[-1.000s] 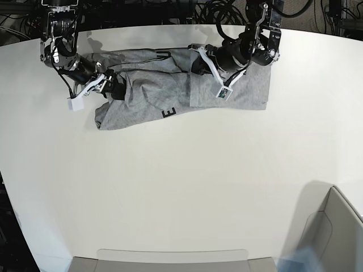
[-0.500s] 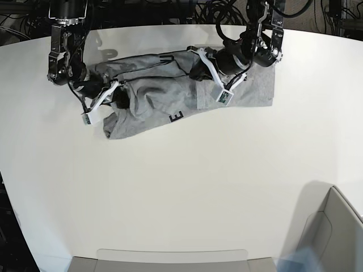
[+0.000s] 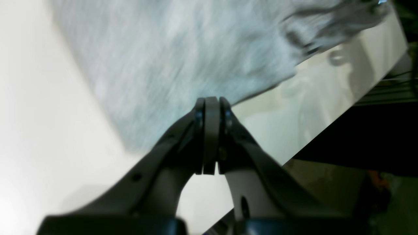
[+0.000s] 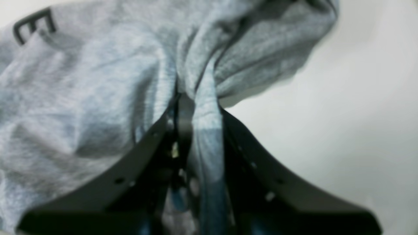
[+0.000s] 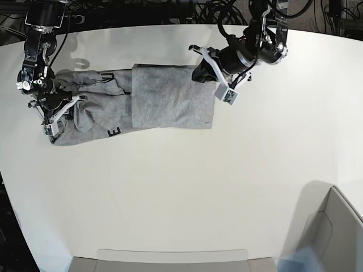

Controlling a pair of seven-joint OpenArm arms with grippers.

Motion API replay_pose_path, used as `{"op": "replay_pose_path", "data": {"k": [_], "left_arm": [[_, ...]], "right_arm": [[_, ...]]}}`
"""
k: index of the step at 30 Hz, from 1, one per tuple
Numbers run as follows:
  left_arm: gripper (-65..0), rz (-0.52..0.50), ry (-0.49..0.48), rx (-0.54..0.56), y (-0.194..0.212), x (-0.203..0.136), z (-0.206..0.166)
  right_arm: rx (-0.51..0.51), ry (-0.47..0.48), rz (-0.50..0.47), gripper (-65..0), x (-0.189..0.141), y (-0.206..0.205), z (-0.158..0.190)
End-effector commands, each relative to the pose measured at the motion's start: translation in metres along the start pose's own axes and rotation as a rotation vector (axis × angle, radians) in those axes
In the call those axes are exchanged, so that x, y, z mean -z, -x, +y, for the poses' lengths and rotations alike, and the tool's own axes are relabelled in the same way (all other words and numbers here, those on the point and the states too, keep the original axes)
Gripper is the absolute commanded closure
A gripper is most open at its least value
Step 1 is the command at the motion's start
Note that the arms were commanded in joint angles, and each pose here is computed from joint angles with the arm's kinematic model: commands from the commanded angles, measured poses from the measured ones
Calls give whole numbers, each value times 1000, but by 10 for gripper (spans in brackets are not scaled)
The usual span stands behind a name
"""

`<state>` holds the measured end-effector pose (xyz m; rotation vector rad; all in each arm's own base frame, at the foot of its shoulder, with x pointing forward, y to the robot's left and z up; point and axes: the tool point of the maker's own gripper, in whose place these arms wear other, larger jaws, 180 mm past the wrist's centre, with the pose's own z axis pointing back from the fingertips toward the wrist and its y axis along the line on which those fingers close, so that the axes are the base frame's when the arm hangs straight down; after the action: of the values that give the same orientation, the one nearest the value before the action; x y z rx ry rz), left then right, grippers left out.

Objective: Fold the T-shirt properly

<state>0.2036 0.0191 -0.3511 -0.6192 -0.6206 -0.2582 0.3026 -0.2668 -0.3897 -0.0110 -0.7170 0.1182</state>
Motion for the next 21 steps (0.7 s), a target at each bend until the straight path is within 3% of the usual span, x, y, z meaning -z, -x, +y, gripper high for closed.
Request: {"op": "replay_pose_path", "data": {"k": [1,11,21], "left_arm": [[0,-39,-14,1,-9,-6,5],[0,-55,-256,-143,15,-55,81],[0,-67,-294,-158,15,-64,93]], "right_arm": [[-27,0,-87,0,-10,-28,6],[-408,8,-173,0,-38,-65,134],[-653,-54,-265,0,-66,-70,239]]}}
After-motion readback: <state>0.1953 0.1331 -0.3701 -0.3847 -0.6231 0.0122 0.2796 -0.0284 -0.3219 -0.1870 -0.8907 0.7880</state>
